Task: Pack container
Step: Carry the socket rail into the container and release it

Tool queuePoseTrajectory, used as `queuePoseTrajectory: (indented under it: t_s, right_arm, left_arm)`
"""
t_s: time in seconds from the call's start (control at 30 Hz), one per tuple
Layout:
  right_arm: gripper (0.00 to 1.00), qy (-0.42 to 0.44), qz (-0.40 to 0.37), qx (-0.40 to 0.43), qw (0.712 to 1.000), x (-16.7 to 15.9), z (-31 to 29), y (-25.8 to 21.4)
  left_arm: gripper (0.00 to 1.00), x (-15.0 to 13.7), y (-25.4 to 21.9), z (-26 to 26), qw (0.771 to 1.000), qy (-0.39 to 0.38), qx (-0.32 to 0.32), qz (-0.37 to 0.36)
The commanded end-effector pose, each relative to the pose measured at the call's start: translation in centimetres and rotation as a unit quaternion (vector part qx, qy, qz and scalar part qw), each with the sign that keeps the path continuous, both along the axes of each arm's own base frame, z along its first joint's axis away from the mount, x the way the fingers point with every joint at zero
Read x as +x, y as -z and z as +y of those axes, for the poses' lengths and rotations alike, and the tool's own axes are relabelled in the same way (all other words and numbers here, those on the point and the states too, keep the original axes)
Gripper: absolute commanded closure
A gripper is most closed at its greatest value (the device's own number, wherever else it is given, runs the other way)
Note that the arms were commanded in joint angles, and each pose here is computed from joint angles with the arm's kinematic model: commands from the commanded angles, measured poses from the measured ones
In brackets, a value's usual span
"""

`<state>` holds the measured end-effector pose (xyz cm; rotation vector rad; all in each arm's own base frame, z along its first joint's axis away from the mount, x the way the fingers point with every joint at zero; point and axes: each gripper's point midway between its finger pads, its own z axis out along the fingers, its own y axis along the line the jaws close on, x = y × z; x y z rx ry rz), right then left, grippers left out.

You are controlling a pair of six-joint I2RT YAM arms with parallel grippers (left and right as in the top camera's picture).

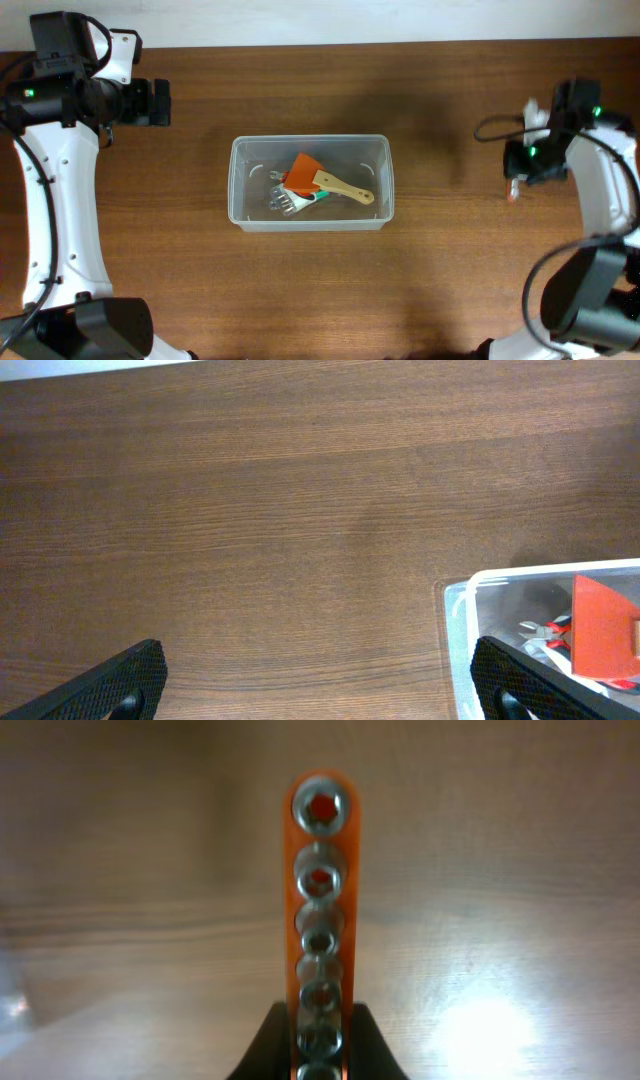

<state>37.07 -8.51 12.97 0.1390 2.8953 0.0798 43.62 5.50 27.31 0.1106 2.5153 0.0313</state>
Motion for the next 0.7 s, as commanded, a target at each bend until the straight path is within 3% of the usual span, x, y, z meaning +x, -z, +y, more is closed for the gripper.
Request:
queuePoseTrajectory:
  t_s: [0.0, 0.17, 0.27, 0.43, 0.53, 0.67]
  right_arm:
    - [0.96, -0.154, -0.109, -0.006, 0.982, 2.3, 5.8, -8.7]
    - [0.96, -0.391, -0.139, -0.037, 0.909, 1.1, 15.6, -12.8]
    - [0.96, -0.520, -0.138, -0.048, 0.842, -0.9, 21.1, -12.5]
    - [0.96, -0.656, -0.135, -0.051, 0.741, -3.6, 28.5, -11.0]
    - [0.96, -0.687, -0.118, -0.044, 0.716, -4.1, 31.3, -9.0]
    - [0.96, -0.700, -0.069, -0.030, 0.711, -3.6, 32.9, -4.6]
  left_arm:
    - [0.01, -0.1, -0.3, -0.2, 1.000, 0.010, 0.001, -0.003]
    - [0.01, -0.1, -0.2, -0.2, 1.000, 0.010, 0.001, -0.003]
    - [0.01, -0.1, -0.3, -0.2, 1.000, 0.010, 0.001, -0.003]
    - [0.01, -0.1, -0.3, -0.2, 1.000, 0.010, 0.001, -0.003]
    - [0.01, -0.1, -0.3, -0.2, 1.000, 0.010, 0.001, -0.003]
    - [0.01, -0.1, -0.2, -0.2, 1.000, 0.010, 0.001, -0.003]
